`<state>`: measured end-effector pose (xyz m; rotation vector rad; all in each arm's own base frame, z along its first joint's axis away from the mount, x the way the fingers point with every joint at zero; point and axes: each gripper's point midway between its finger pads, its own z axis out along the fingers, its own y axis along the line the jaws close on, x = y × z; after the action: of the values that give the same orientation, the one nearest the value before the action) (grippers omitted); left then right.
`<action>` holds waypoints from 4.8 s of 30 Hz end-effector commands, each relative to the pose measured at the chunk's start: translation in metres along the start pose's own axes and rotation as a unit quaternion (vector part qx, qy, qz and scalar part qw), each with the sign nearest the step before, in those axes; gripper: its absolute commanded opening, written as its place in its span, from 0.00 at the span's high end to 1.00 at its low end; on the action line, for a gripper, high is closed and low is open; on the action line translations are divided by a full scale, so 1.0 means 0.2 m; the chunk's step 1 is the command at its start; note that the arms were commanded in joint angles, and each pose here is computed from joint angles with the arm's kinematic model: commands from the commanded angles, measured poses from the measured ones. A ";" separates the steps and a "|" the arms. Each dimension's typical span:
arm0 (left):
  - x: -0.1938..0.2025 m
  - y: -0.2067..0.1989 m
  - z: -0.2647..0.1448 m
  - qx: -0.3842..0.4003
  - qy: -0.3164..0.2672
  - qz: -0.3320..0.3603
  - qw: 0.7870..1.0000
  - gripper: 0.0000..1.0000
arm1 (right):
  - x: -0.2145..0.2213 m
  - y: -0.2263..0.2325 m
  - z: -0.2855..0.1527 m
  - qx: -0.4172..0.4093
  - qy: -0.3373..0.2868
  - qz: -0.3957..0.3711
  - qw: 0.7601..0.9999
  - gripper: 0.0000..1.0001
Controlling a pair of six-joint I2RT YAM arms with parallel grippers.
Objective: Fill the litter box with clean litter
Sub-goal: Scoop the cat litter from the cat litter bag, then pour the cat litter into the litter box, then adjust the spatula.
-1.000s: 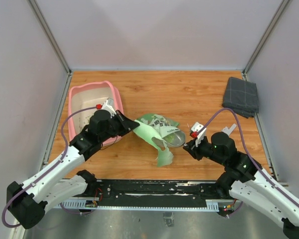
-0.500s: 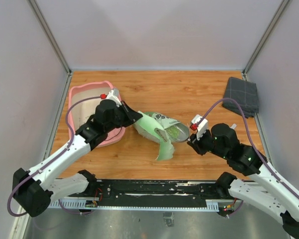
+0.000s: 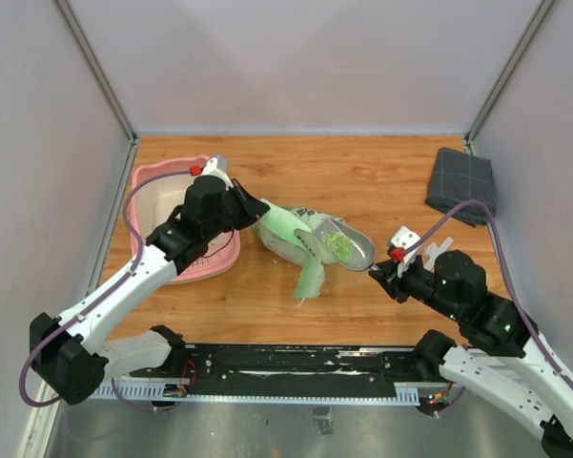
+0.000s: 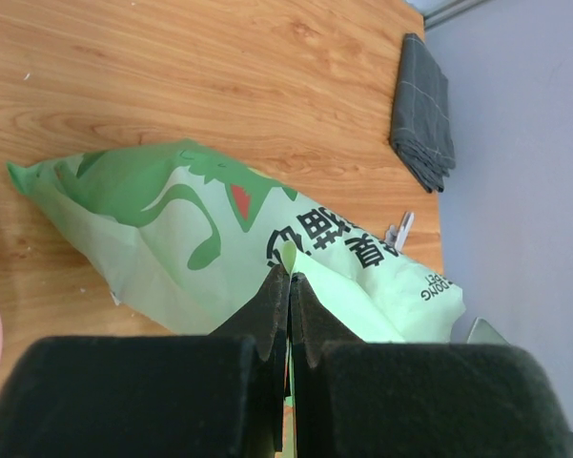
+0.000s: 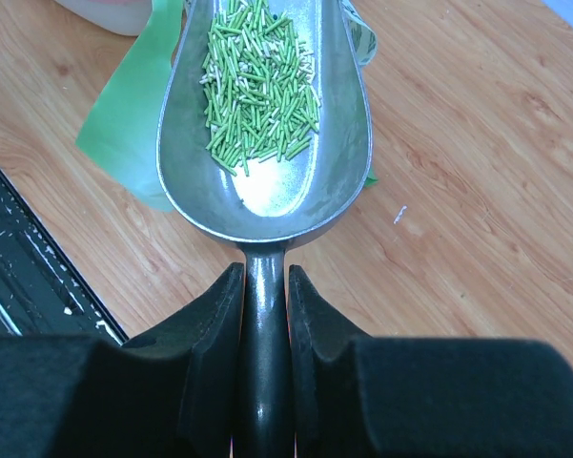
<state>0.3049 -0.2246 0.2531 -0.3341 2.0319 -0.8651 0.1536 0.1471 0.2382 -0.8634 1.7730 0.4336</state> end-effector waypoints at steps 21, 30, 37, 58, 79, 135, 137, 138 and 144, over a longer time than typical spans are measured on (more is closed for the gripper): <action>-0.16 0.01 -0.35 0.019 -0.089 -0.036 0.995 0.45 | -0.46 0.03 0.09 -0.052 -0.044 -0.025 0.997 0.99; -0.36 -0.07 -0.78 0.047 -0.164 -0.036 0.985 0.24 | -0.58 0.11 0.42 -0.088 0.007 -0.051 0.995 0.99; -0.40 -0.11 -0.96 0.076 -0.181 -0.039 0.980 0.01 | -0.65 0.23 0.68 -0.110 0.042 -0.090 0.989 0.99; -0.55 -0.04 -1.43 0.089 -0.291 -0.029 0.952 0.01 | -0.75 0.41 1.22 -0.006 0.156 -0.398 0.904 0.99; -0.60 0.03 -1.57 0.077 -0.333 -0.034 0.939 0.01 | -0.97 0.60 1.66 0.152 0.144 -0.791 0.575 0.99; 0.22 -0.28 -0.59 0.292 0.069 -0.134 0.945 0.51 | -0.50 0.48 0.21 -0.140 -0.088 -0.053 0.985 0.99; 0.24 -0.28 -0.59 0.303 0.078 -0.150 0.938 0.63 | -0.47 0.48 0.23 -0.136 -0.081 -0.049 0.986 0.96; 0.24 -0.29 -0.59 0.309 0.080 -0.158 0.935 0.73 | -0.46 0.48 0.23 -0.134 -0.077 -0.048 0.987 0.95; 0.27 -0.26 -0.58 0.306 0.091 -0.210 0.924 1.00 | -0.36 0.39 0.17 -0.107 -0.055 -0.059 0.991 0.76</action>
<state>0.1851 -0.2364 0.2696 -0.3237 1.8456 -1.6405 0.1296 0.2619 0.2643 -1.1566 1.6120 0.5782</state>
